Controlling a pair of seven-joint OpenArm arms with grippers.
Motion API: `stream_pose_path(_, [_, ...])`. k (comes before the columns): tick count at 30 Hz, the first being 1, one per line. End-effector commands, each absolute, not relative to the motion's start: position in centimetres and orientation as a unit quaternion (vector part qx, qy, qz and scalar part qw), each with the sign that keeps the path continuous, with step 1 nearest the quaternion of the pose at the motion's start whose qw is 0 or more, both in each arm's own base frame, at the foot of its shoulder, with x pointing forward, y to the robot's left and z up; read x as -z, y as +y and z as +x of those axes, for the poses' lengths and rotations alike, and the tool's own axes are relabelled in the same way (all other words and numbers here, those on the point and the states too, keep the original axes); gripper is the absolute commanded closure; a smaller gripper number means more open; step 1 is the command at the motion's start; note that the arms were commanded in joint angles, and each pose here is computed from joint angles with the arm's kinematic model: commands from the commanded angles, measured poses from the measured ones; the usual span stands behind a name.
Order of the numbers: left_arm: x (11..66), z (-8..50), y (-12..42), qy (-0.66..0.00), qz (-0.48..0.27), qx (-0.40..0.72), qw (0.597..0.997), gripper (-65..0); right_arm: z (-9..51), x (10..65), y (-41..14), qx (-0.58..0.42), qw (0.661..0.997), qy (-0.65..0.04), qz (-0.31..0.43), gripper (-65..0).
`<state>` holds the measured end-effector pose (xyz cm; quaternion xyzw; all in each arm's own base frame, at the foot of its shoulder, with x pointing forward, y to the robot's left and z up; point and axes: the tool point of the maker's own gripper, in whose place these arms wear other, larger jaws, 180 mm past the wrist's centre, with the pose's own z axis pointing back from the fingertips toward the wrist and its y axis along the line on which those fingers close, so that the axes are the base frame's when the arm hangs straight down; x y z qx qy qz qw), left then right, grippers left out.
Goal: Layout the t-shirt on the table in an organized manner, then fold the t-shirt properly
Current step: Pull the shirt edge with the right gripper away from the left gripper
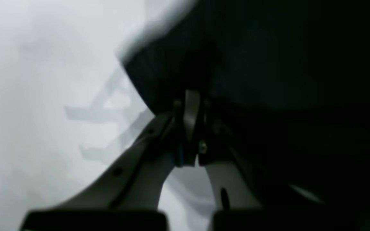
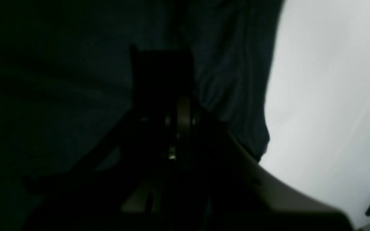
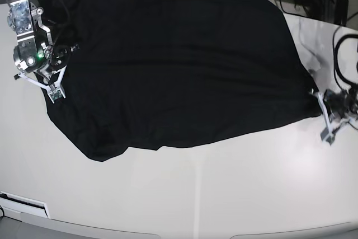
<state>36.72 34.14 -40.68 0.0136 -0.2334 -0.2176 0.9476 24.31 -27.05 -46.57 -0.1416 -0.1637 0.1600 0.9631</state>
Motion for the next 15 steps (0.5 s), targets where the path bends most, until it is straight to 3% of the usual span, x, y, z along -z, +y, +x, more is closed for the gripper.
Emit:
stream_pose_path(1, [37.3, 39.3, 34.3, -0.271, 0.008, 0.212, 0.939, 0.0, 25.5, 45.7, -27.0, -0.165, 0.959, -0.186, -0.135, 0.0])
stream_pose_path(7, [33.8, 38.9, 29.8, -0.239, -0.14, 0.215, 0.936, 0.0, 25.9, 45.8, -23.4, -0.21, 0.954, -0.207, -0.043, 0.0])
stream_pose_path(15, [36.8, 34.1, 27.3, -0.169, -0.23, 0.188, 0.94, 0.0, 27.6, 44.2, -19.4, -0.254, 0.936, -0.237, 0.056, 0.0])
